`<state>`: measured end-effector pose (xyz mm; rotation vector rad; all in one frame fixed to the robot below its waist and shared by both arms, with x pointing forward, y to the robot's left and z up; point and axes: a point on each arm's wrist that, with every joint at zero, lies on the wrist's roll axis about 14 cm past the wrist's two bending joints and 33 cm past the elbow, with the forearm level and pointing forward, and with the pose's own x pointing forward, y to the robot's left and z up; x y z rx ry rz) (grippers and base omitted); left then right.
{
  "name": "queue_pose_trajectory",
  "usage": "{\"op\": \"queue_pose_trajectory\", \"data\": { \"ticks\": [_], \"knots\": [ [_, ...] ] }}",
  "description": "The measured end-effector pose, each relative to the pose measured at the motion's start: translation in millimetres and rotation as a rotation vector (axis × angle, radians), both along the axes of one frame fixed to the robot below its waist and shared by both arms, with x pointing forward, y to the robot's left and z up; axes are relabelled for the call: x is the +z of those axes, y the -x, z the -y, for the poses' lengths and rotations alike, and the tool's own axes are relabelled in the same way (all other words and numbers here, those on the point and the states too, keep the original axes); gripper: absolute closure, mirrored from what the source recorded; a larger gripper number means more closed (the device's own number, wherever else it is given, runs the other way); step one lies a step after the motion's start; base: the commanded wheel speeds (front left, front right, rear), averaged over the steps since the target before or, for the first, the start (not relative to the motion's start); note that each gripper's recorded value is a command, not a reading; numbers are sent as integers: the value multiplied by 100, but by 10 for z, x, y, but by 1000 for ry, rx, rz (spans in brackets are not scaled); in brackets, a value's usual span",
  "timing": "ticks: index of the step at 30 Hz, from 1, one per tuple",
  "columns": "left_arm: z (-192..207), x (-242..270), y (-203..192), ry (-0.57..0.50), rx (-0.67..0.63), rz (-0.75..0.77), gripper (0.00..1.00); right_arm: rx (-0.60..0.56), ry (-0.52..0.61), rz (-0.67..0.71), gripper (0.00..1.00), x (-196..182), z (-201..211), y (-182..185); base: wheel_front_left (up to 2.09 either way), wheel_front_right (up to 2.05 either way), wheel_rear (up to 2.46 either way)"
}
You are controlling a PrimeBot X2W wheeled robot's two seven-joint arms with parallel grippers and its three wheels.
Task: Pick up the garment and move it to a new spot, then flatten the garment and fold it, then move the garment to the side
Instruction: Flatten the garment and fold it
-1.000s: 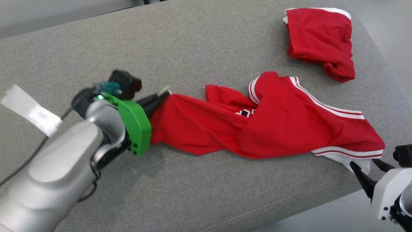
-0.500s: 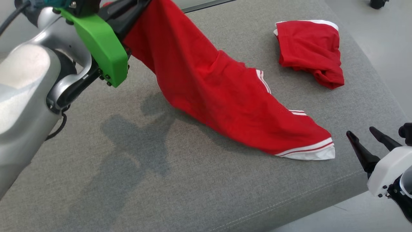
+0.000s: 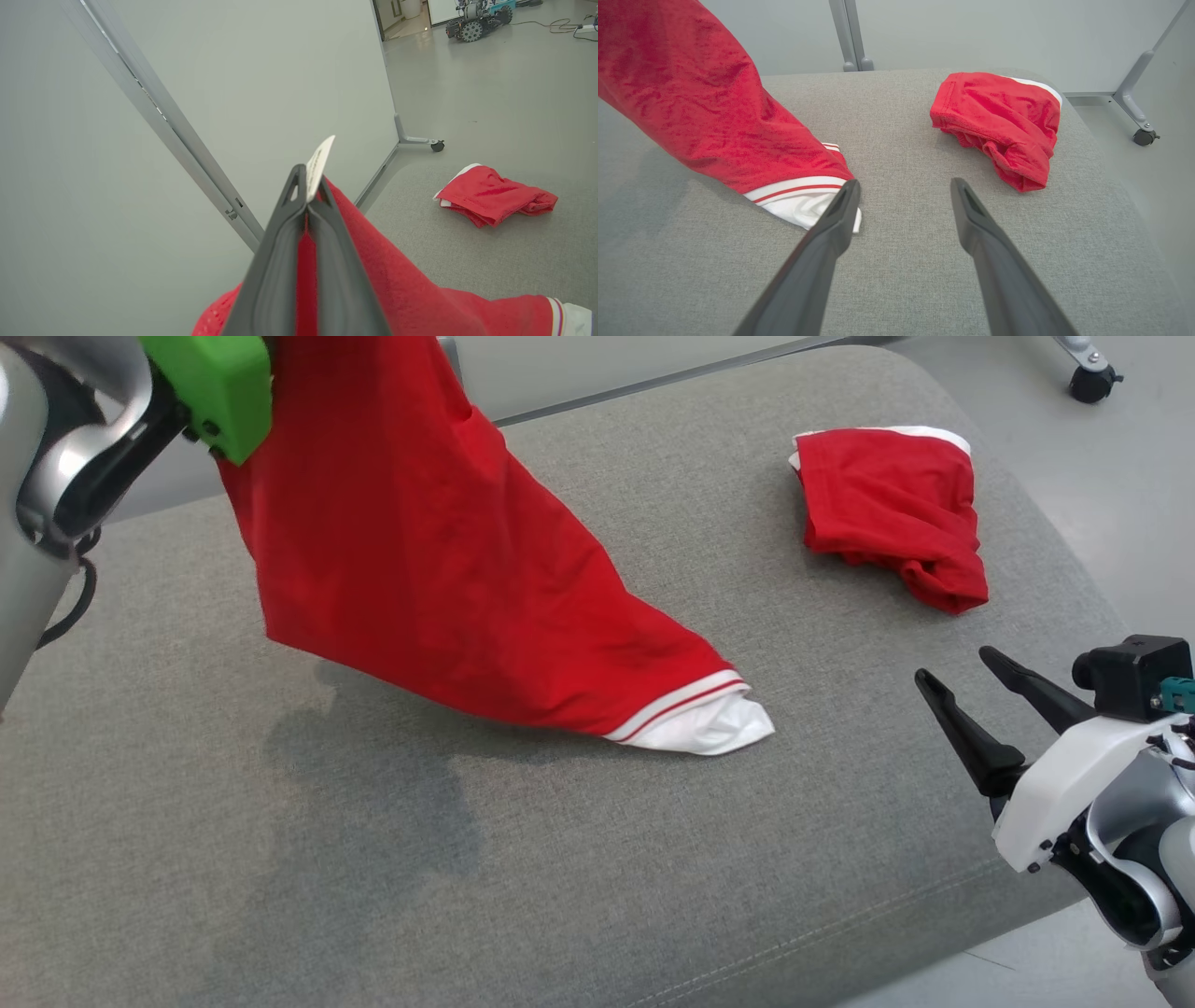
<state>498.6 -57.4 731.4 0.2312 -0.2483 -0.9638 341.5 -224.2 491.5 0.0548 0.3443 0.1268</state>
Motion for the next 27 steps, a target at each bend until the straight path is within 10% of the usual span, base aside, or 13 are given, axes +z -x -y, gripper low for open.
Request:
{"op": "queue_pose_trajectory", "data": {
  "ticks": [14, 27],
  "knots": [
    [448, -1158, 886, -101, -262, -316, 100, -126, -13, -163, 0, -535, 246, 264, 0, 0, 0],
    [-139, -2825, 2246, -9, 8, -1108, 100, 86, -6, -194, 0, -628, -259, 94, 0, 0, 0]
  ]
}}
